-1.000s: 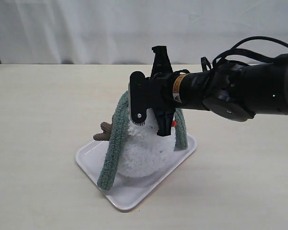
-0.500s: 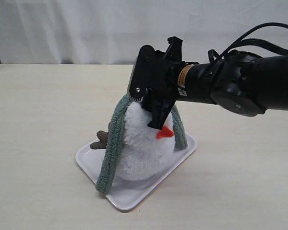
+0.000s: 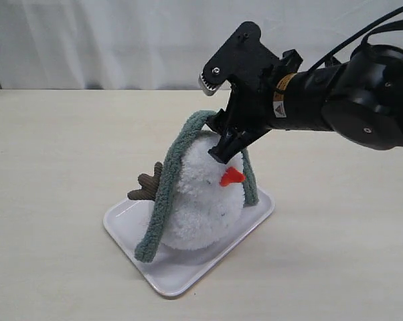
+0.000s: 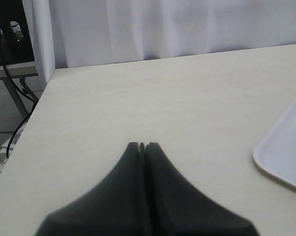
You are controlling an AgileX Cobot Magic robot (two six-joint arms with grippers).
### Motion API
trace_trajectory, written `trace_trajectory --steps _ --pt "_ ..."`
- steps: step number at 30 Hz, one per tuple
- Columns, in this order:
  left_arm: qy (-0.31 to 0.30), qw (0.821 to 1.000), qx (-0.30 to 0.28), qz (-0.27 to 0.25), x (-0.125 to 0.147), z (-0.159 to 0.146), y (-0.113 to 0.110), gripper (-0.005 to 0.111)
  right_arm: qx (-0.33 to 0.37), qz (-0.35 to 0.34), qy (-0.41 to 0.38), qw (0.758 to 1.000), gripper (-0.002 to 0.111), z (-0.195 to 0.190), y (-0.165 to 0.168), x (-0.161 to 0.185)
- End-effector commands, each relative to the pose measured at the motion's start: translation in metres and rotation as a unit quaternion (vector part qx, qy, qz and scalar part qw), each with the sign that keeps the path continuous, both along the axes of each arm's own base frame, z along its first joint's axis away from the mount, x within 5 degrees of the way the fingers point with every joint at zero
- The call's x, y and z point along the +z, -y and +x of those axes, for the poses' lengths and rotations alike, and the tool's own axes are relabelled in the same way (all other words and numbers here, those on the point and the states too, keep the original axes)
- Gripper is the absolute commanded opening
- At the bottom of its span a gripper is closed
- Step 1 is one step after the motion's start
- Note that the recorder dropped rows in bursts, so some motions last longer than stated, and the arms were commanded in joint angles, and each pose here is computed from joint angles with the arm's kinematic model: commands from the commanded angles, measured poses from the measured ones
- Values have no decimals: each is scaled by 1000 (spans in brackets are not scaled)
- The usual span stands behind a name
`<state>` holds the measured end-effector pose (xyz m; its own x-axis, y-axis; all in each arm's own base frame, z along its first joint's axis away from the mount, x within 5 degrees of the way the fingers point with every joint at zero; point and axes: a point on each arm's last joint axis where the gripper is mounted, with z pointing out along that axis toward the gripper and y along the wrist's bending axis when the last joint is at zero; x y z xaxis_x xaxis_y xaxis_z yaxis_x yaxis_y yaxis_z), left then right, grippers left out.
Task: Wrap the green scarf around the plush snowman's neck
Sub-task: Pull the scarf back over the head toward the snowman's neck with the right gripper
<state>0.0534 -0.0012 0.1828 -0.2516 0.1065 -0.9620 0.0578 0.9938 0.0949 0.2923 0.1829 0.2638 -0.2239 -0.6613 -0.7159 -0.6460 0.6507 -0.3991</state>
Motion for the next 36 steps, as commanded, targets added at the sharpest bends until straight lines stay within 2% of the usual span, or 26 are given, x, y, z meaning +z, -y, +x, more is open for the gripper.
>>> trace_trajectory --steps 1,5,14,23,31,36 --pt "7 1000 0 -1 0 0 0 0 -39 43 -34 998 62 -2 2 6" --pt "7 1000 0 -1 0 0 0 0 -72 91 -72 991 62 1 -2 10" --pt "7 1000 0 -1 0 0 0 0 -130 41 -181 974 62 19 -11 8" --pt "7 1000 0 -1 0 0 0 0 -112 84 -134 981 62 31 -21 15" --pt "7 1000 0 -1 0 0 0 0 -144 10 -214 966 62 22 -11 -2" --pt "7 1000 0 -1 0 0 0 0 -149 -5 -230 962 62 19 -10 -4"
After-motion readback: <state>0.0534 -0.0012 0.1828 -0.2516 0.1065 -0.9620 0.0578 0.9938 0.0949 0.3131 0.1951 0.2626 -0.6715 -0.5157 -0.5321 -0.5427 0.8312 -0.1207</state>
